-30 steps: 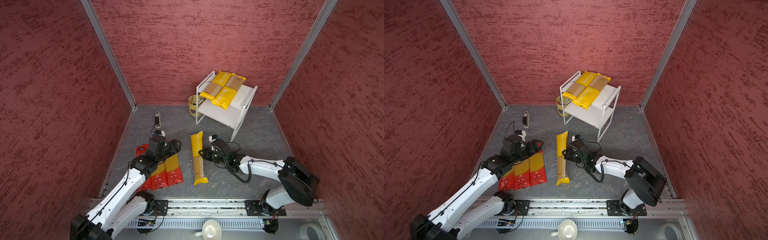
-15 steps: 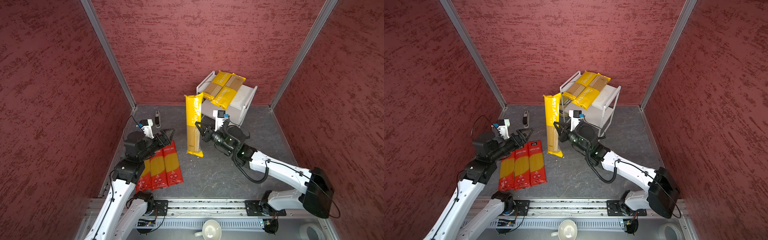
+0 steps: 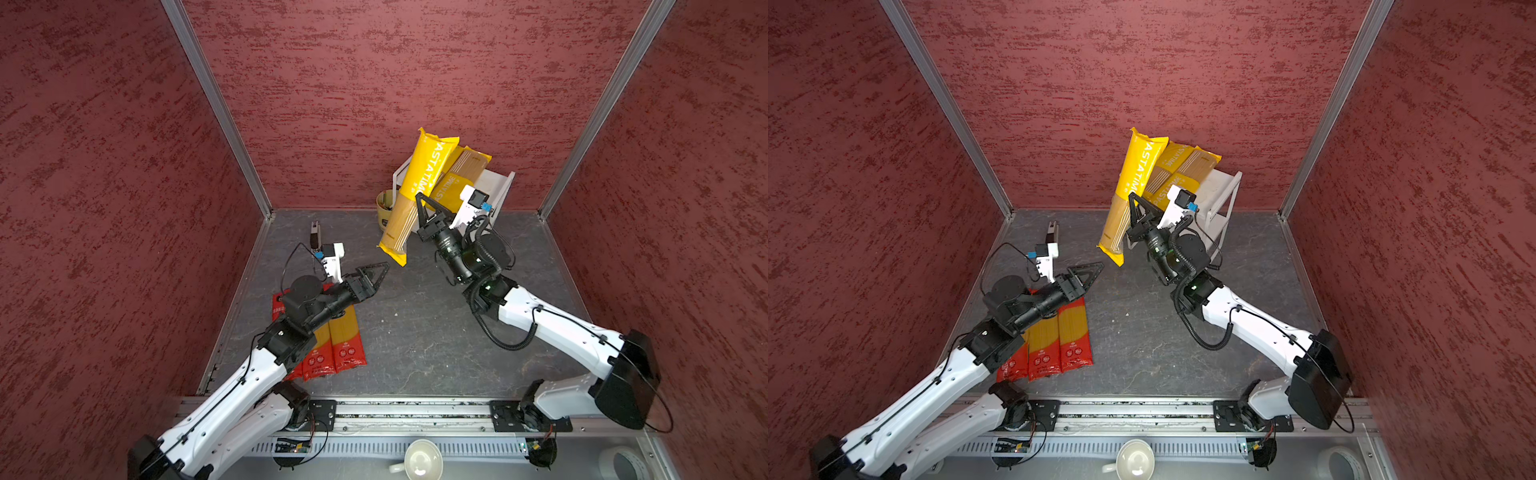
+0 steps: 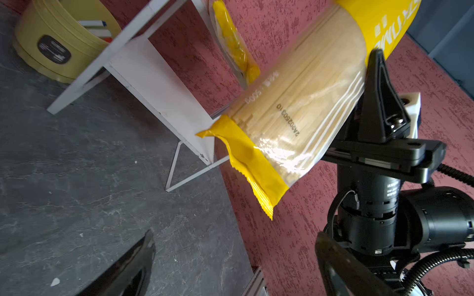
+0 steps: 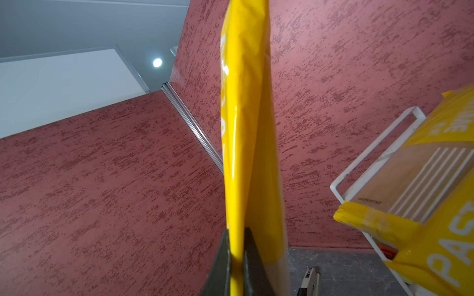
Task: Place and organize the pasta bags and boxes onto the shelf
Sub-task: 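Grasp the pack's top with the left gripper and tilt it toward the shelf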
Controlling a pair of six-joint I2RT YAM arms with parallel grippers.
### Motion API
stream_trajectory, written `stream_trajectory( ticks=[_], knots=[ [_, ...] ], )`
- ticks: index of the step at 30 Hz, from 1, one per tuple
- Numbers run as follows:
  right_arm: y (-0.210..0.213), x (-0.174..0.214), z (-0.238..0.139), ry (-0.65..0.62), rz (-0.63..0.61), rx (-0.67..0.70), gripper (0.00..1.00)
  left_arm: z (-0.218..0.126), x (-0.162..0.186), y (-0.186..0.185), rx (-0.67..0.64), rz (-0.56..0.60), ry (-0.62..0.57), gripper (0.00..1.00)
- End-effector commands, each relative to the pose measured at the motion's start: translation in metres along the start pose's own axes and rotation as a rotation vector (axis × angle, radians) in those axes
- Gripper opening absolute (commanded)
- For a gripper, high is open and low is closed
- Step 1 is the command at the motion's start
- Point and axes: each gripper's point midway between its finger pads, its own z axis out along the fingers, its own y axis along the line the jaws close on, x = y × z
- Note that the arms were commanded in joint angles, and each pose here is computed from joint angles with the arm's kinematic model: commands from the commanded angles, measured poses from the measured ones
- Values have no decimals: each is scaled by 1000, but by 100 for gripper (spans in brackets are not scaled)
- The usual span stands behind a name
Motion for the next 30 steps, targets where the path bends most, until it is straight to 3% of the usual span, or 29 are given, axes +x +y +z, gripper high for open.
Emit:
stream_trajectory(
  ticks=[1,8,17,23,28,30],
  knots=[
    [52,-71,-8,-227,160,-171,0,13,-22,-38,119,11,-111,96],
    [53,-71,-12,-221,249,-199,0,36,-34,-51,196,-42,-170,95],
    [48,-67,-20,-212,300,-207,0,32,-59,-67,262,-53,-282,92],
    [46,-64,-23,-208,333,-214,0,37,-70,-73,314,-78,-298,78],
    [43,-66,-27,-216,333,-204,0,40,-73,-76,336,-81,-302,75],
    [43,-66,-28,-216,329,-205,0,43,-74,-77,344,-85,-298,67]
  ],
)
